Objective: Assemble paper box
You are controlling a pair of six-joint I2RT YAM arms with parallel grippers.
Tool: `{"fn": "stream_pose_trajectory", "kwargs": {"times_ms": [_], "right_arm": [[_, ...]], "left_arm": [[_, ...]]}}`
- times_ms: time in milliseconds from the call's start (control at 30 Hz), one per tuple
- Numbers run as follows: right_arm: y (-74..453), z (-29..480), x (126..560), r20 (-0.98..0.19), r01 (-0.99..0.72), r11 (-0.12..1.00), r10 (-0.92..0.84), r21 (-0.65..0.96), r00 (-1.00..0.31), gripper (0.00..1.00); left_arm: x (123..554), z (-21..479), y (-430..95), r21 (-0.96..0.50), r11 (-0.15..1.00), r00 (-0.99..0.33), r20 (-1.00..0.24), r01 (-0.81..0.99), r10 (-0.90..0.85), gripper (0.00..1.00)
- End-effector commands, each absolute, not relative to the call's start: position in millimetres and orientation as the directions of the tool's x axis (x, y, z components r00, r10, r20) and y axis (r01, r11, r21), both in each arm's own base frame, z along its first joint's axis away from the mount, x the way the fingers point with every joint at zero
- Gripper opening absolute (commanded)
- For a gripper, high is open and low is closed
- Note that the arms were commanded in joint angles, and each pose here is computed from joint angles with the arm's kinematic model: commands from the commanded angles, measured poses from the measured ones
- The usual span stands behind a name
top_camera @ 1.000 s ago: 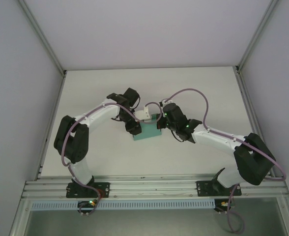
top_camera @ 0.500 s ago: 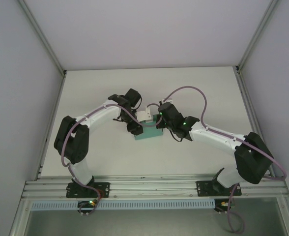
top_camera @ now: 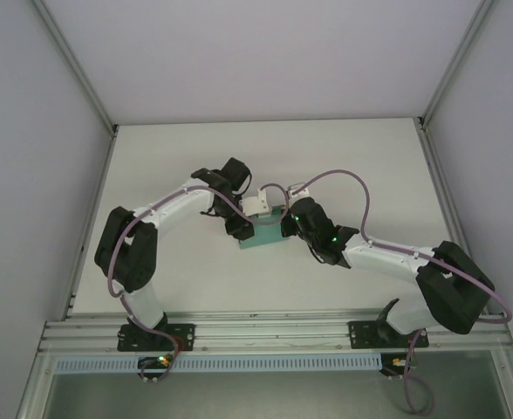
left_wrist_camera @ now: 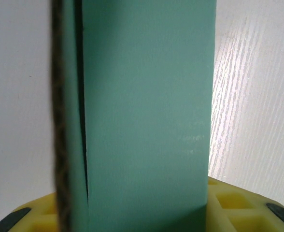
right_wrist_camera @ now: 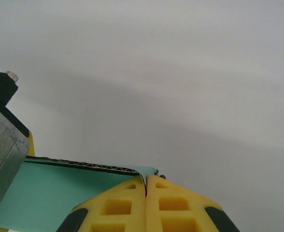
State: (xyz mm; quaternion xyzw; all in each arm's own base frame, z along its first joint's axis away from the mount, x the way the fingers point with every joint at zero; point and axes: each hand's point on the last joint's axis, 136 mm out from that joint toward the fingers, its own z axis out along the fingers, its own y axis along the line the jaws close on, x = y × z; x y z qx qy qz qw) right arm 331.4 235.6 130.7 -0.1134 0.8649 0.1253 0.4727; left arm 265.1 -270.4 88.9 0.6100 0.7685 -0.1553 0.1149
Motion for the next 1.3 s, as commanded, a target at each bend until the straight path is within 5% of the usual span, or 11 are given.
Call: {"fn": "stream_pose_trajectory", "kwargs": {"times_ms": [0,300,467,500,533,800,1000,1267], "right_arm": [[212,43,284,-0.639,-0.359,0.933,-0.256,0.034,-0.725,0.0],[214,49,292,-0.65,-0.316,0.948,-0.22,0.033,-0.727,0.0],[214,63,297,-0.662,-0.279,0.96,-0.193,0.025,-0.724,0.0],[215,68,298,-0.669,-0.284,0.958,-0.191,0.031,-0.718,0.0],[215,73,299,-0.678,-0.28,0.96,-0.184,0.033,-0.712,0.0],[214,91,298,-0.686,-0.282,0.959,-0.192,0.019,-0.702,0.0],[219,98,297,-0.684,-0.299,0.954,-0.203,0.024,-0.701,0.0],[225,96,294,-0.669,-0.31,0.951,-0.227,0.005,-0.708,0.0]], "left_arm": [[261,80,-262,-0.09,0.215,-0.233,-0.327,0.972,0.916,0.39],[264,96,-271,-0.048,0.225,-0.227,-0.37,0.973,0.901,0.6],[268,120,-276,0.0,0.256,-0.231,-0.434,0.967,0.871,0.87],[269,125,-277,0.013,0.263,-0.229,-0.45,0.965,0.863,0.99],[269,130,-277,0.027,0.27,-0.227,-0.463,0.963,0.857,1.0],[277,170,-251,0.066,0.51,-0.396,-0.548,0.858,0.737,1.0],[264,162,-226,-0.013,0.623,-0.534,-0.531,0.782,0.658,0.65],[260,155,-225,-0.054,0.656,-0.582,-0.521,0.753,0.625,0.51]]}}
